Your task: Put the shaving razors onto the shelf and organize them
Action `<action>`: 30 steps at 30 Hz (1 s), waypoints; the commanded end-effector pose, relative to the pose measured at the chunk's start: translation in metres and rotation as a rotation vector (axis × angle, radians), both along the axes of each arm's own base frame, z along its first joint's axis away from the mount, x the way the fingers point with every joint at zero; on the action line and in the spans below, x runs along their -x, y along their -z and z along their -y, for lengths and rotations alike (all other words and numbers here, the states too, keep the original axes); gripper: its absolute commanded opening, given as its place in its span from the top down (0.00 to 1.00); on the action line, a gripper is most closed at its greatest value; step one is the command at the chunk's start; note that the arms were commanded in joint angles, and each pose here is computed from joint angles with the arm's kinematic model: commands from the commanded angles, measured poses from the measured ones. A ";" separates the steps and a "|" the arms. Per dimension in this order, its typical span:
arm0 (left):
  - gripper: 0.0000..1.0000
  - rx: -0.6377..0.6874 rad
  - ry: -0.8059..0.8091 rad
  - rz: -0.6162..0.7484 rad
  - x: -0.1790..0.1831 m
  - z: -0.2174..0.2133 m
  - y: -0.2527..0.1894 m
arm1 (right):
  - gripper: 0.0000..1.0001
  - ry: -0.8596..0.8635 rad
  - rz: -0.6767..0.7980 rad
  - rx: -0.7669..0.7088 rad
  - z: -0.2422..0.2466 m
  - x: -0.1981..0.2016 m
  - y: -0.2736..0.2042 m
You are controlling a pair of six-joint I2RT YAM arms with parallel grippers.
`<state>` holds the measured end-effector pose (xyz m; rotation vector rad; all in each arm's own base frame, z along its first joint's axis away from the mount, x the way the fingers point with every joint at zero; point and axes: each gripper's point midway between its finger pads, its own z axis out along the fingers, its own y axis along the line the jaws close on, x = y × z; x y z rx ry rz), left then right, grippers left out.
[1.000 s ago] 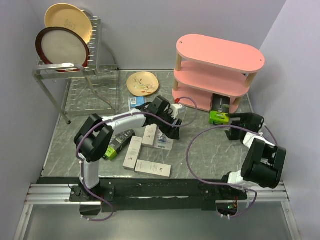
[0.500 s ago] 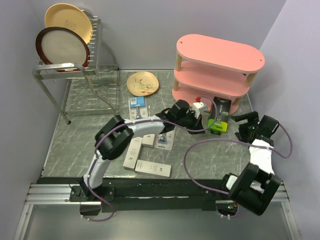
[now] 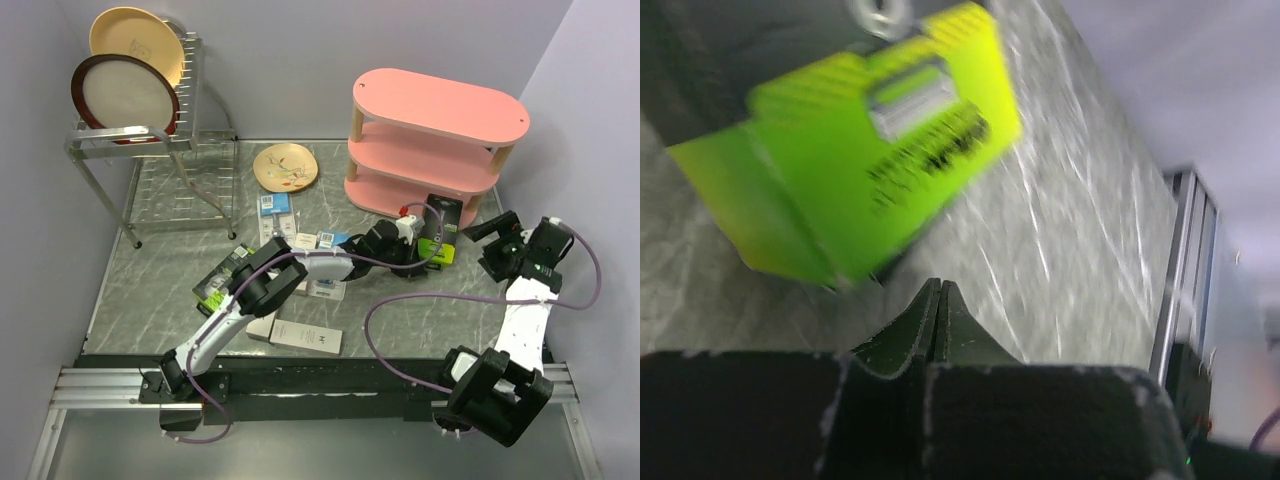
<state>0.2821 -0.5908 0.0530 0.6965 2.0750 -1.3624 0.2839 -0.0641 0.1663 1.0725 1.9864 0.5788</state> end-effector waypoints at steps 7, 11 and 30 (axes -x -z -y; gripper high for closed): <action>0.99 0.144 -0.303 -0.342 -0.030 0.019 -0.012 | 0.00 0.032 0.086 0.077 0.017 -0.002 -0.044; 0.99 0.222 -0.324 -0.419 -0.034 0.025 -0.021 | 0.00 0.056 0.087 0.083 0.024 -0.001 -0.048; 0.92 0.450 -0.460 -0.367 -0.095 0.048 -0.109 | 0.00 0.166 0.078 0.071 0.053 -0.003 -0.044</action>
